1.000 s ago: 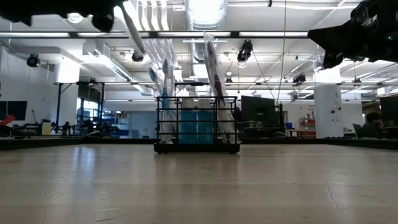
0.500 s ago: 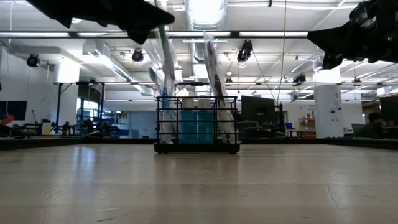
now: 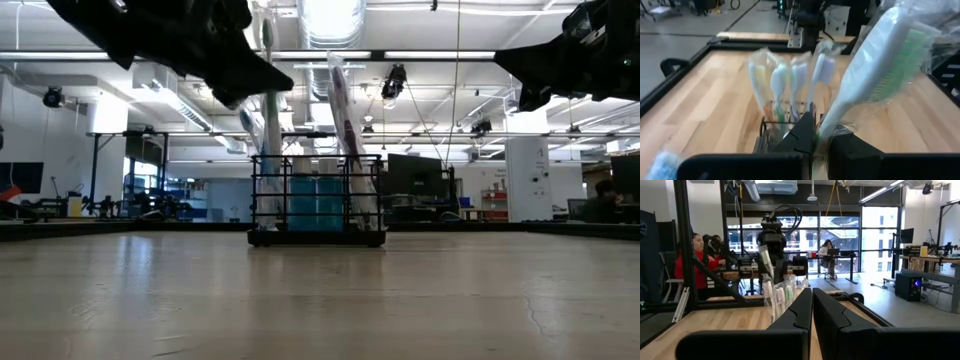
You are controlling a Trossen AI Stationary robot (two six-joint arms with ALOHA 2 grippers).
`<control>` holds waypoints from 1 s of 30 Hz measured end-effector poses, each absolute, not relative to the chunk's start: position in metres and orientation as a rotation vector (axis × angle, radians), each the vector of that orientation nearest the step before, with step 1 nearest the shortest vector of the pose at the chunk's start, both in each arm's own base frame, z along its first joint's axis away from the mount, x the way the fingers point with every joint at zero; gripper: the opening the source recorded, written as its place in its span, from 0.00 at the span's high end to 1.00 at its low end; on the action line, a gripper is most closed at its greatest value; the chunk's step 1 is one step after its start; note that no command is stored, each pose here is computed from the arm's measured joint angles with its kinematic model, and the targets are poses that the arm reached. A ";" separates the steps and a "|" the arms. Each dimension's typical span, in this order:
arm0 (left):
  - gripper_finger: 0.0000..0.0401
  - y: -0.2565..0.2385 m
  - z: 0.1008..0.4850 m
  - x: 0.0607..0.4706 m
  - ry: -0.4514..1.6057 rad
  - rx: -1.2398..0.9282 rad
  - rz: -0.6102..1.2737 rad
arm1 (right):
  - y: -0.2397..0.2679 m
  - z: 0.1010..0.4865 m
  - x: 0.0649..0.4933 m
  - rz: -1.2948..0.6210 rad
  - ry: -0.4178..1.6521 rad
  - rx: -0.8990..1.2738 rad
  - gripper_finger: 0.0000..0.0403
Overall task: Pick & Place toothbrushing station
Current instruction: Put the green toothbrush into the black mesh organizer
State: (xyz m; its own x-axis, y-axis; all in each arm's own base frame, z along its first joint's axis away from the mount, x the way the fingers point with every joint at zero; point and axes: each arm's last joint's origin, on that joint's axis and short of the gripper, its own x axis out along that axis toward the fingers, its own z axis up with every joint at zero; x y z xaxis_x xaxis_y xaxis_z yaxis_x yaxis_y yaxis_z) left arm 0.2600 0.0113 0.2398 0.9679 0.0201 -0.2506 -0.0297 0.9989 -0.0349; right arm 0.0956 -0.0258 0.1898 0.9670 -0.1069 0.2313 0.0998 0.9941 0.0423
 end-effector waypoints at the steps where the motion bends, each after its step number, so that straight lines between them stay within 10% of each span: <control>1: 0.95 0.012 0.238 0.261 0.260 -0.042 0.028 | -0.026 0.190 0.096 -0.104 -0.236 0.030 0.97; 30: 0.92 0.016 0.184 0.286 0.375 -0.044 0.037 | -0.026 0.189 0.096 -0.104 -0.231 0.032 0.97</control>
